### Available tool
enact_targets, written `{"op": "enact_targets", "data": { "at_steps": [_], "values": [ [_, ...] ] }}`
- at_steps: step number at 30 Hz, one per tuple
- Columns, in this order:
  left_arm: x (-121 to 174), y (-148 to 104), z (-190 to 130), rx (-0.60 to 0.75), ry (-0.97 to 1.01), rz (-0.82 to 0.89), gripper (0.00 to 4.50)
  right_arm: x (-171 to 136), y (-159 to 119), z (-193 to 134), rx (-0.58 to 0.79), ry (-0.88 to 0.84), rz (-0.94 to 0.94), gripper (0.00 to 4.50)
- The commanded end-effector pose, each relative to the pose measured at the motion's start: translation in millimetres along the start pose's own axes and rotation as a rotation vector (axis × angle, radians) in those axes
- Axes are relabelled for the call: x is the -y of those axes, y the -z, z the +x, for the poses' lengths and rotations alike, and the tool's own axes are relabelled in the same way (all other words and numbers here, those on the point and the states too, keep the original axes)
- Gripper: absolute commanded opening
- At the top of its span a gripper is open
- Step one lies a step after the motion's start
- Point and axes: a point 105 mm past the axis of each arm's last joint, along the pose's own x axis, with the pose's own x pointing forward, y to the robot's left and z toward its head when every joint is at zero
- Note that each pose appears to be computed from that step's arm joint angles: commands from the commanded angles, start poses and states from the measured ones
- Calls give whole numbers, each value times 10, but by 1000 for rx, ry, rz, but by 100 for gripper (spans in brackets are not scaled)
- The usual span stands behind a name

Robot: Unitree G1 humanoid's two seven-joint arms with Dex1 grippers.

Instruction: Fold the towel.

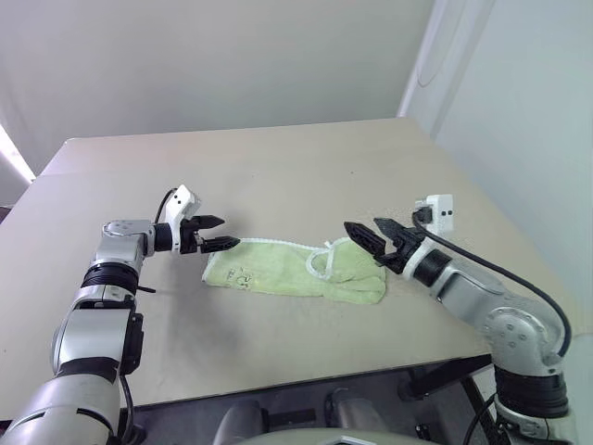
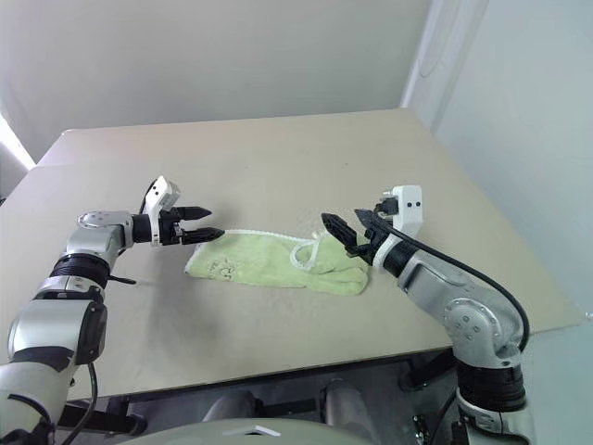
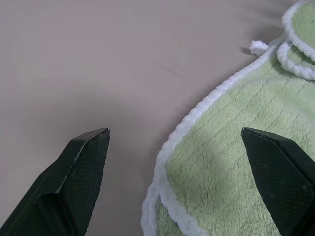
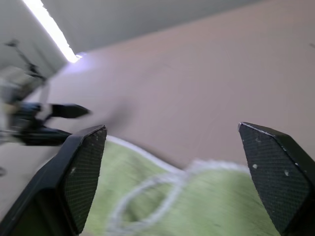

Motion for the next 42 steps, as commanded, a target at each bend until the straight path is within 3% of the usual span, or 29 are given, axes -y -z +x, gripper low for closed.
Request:
{"op": "enact_targets", "data": {
  "at_steps": [1,10,14,16,21,25,31,34,42],
  "values": [
    [-19,-122,-19,41,-9,37,450,37,190,171,-27,43,-47,446],
    [-45,-115,-168,28,-6,-4,450,47,825,248,-219,53,-272,446],
    [-23,-74,-242,-11,16,-50,450,81,886,260,-240,56,-368,446],
    [-16,-45,-299,-52,24,-72,450,64,783,272,-205,53,-393,446],
    [-33,8,-480,-155,3,-207,450,-182,128,202,8,-55,-287,446],
    [24,22,-537,-160,16,-428,450,-368,-138,71,68,-161,-199,446],
    [184,333,-529,-285,22,-625,450,-389,-115,46,34,-161,-146,446],
    [206,376,-538,-279,12,-704,450,-417,-93,44,29,-165,-106,446],
    [326,562,-498,-343,39,-757,450,-590,31,-102,-28,-269,-103,446]
  ]
}}
